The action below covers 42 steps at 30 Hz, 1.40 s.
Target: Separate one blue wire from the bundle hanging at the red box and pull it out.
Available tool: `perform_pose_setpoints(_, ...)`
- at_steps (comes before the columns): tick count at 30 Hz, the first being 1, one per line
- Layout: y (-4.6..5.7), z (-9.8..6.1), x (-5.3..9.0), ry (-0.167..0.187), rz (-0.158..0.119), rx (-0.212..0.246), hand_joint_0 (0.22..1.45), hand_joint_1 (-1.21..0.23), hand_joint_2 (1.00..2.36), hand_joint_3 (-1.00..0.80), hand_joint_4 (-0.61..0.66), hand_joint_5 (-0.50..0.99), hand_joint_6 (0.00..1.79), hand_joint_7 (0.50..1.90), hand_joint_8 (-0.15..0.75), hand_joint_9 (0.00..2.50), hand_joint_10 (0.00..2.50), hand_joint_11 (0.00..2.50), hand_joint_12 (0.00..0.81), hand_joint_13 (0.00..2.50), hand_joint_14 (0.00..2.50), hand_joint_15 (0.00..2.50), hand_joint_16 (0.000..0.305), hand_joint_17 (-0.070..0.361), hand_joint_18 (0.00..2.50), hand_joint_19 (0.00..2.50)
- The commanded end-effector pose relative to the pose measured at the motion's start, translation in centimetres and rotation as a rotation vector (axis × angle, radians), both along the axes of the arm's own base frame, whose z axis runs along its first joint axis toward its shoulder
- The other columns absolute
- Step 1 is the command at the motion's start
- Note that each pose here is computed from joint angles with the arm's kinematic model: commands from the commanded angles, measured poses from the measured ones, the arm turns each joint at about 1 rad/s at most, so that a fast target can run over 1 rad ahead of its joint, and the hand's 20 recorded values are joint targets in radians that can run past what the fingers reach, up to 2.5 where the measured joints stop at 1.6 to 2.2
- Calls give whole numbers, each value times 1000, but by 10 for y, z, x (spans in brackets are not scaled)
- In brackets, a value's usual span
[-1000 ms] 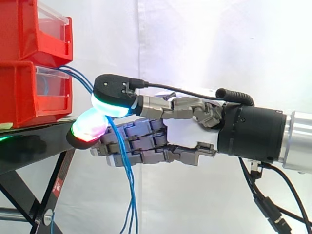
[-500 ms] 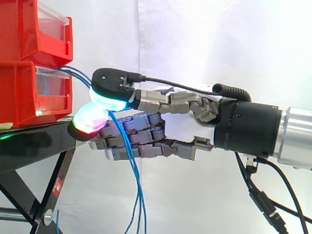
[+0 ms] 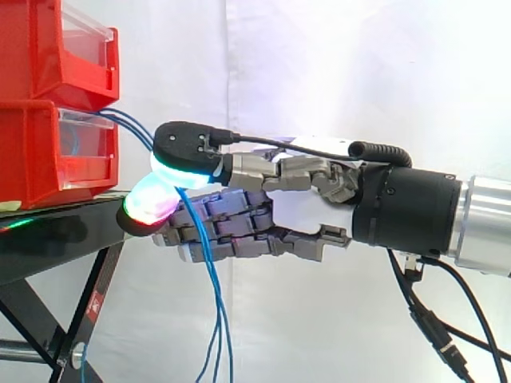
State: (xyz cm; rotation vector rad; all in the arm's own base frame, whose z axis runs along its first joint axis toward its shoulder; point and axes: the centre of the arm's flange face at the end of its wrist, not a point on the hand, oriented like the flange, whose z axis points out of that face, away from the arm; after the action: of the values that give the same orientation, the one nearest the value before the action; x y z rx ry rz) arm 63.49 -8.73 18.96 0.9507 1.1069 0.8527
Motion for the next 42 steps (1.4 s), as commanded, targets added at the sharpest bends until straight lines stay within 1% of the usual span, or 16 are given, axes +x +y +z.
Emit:
perform_pose_setpoints(1, -2, -1, -1, 6, 3, -16, 572, -578, 1003, -469, 295, -173, 502, 1105, 295, 360, 5, 114, 361, 188, 4, 129, 55, 124, 109, 214)
perform_pose_setpoints(3, -2, 0, 0, 5, 4, -19, 571, -572, 1003, -467, 295, -175, 502, 1097, 295, 361, 2, 109, 361, 188, 4, 129, 55, 124, 111, 218)
perform_pose_setpoints(5, -4, 0, -1, 12, 6, -51, 571, -572, 1003, -468, 297, -176, 502, 1097, 295, 360, 2, 116, 362, 189, 4, 127, 55, 124, 110, 218)
perform_pose_setpoints(7, -4, 0, -1, 17, 7, -74, 571, -572, 1003, -467, 295, -176, 502, 1090, 295, 359, 4, 109, 362, 189, 4, 133, 55, 124, 110, 218)
perform_pose_setpoints(14, -7, 0, -1, 18, 5, -80, 571, -568, 1003, -470, 302, -178, 502, 1082, 297, 361, 2, 108, 363, 191, 4, 133, 55, 124, 111, 224)
perform_pose_setpoints(16, -5, -2, -2, 33, 18, -99, 571, -568, 1003, -470, 301, -178, 502, 1083, 297, 360, 3, 115, 363, 191, 4, 133, 55, 124, 112, 225)
perform_pose_setpoints(17, -5, -2, -3, 42, 30, -113, 571, -568, 1002, -471, 301, -178, 502, 1082, 297, 360, 3, 115, 363, 192, 4, 133, 55, 124, 112, 225)
perform_pose_setpoints(19, -5, -3, -4, 47, 35, -122, 571, -567, 1003, -472, 297, -178, 502, 1087, 296, 361, 3, 108, 362, 194, 4, 134, 55, 124, 112, 225)
perform_pose_setpoints(22, -5, -3, -3, 46, 39, -125, 571, -568, 1002, -473, 302, -178, 502, 1078, 295, 359, 1, 108, 362, 194, 4, 134, 55, 124, 113, 225)
perform_pose_setpoints(23, -5, -2, -3, 44, 34, -130, 570, -567, 1002, -470, 301, -178, 502, 1078, 295, 359, 2, 108, 362, 194, 4, 134, 55, 124, 113, 225)
perform_pose_setpoints(26, -5, -3, -3, 49, 35, -145, 570, -567, 1002, -472, 305, -178, 502, 1081, 296, 359, 2, 115, 362, 195, 4, 134, 55, 124, 113, 225)
perform_pose_setpoints(29, -6, -2, -3, 48, 32, -149, 570, -567, 1002, -472, 302, -178, 502, 1077, 295, 358, 3, 110, 362, 197, 3, 132, 55, 124, 113, 225)
perform_pose_setpoints(33, -5, -2, -3, 47, 38, -154, 570, -566, 1002, -471, 303, -178, 502, 1075, 295, 358, 3, 115, 362, 196, 4, 135, 55, 124, 116, 234)
perform_pose_setpoints(35, -5, -2, -3, 49, 41, -170, 571, -566, 1002, -474, 304, -179, 503, 1069, 295, 359, 3, 111, 362, 198, 4, 138, 55, 124, 115, 226)
perform_pose_setpoints(37, -4, -1, -2, 45, 42, -173, 571, -565, 1002, -476, 298, -179, 502, 1072, 295, 358, 3, 115, 362, 197, 4, 135, 55, 124, 115, 226)
perform_pose_setpoints(42, -6, 0, -2, 36, 38, -174, 559, -556, 1000, -496, 295, -188, 503, 1032, 291, 340, 3, 103, 365, 187, 4, 139, 56, 126, 111, 225)
